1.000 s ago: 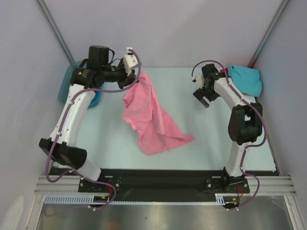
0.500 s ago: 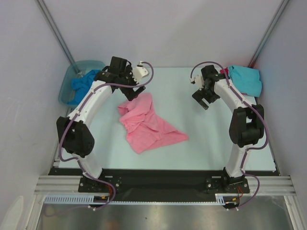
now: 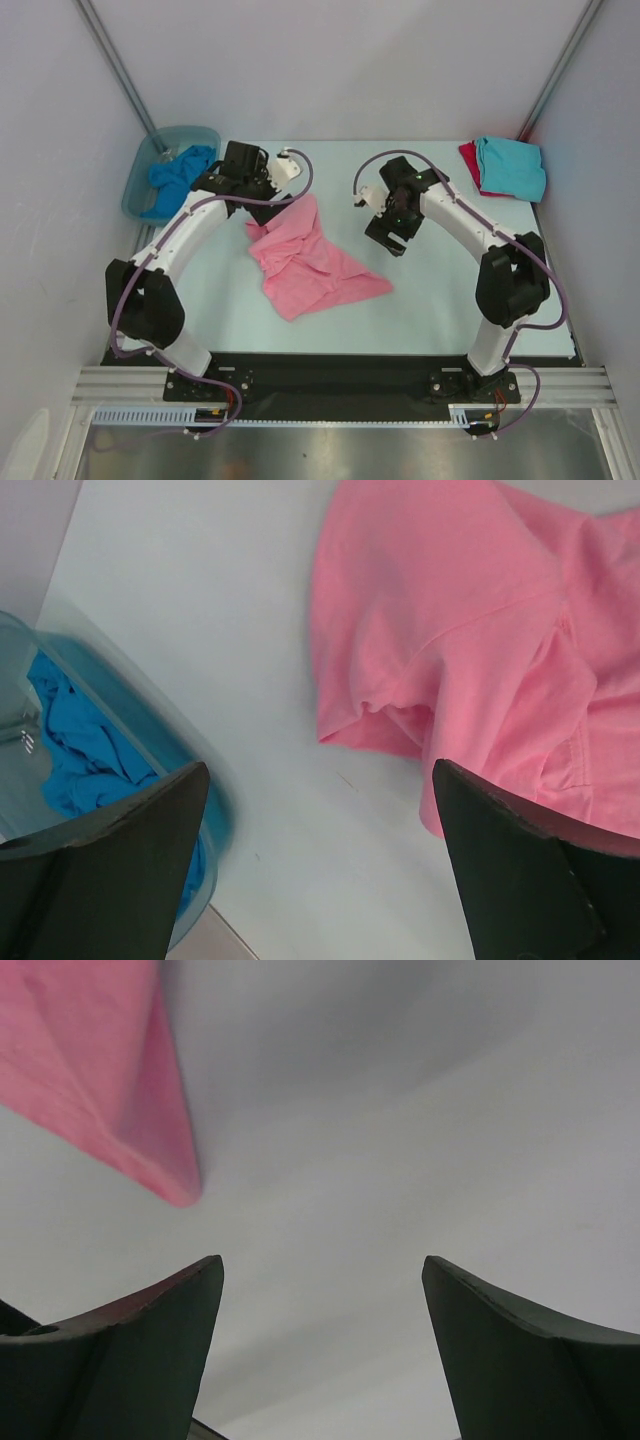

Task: Fold and stack the t-shirts
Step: Move the tshirt to the center of the board

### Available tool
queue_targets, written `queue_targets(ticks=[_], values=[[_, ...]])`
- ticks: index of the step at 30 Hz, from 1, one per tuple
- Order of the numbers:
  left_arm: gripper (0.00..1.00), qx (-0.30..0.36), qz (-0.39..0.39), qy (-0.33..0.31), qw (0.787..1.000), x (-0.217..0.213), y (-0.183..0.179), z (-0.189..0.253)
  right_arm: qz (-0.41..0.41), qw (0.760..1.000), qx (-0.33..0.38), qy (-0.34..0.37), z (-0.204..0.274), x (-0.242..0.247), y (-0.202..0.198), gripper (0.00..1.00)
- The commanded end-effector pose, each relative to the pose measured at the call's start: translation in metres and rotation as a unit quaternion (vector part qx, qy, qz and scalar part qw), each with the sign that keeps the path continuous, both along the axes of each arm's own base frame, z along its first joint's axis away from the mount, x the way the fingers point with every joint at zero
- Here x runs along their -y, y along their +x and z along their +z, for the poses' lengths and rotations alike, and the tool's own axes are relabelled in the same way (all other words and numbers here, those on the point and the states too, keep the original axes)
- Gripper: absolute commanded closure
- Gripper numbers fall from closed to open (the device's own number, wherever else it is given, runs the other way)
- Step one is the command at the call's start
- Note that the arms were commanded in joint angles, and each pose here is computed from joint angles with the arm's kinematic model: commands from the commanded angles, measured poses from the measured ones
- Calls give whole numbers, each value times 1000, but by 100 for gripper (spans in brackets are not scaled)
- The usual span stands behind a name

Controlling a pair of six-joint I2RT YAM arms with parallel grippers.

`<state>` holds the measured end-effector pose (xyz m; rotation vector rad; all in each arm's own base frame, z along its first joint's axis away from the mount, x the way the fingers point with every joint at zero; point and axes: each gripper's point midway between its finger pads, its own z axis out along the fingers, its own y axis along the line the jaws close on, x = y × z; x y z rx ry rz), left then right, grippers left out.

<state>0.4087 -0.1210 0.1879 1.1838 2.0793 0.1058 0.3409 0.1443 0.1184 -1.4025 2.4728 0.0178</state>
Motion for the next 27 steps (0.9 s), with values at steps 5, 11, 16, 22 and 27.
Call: queue_targets(ticks=[5,11,16,22,27], values=[[0,36,45,11,998,-11,17,8,56,998,-11,20,-6,-29,-16,13],[0,30,68,21,997,-17,19,0,75,997,-7,19,-11,-45,-16,13],[0,5,40,26,999,-14,7,-24,75,997,25,-12,-14,-41,-1,12],[0,-24,-93,-9,995,14,-30,-38,45,994,77,-69,0,-4,29,10],[0,-57,-130,-11,990,20,-43,-51,25,991,98,-89,13,23,43,8]])
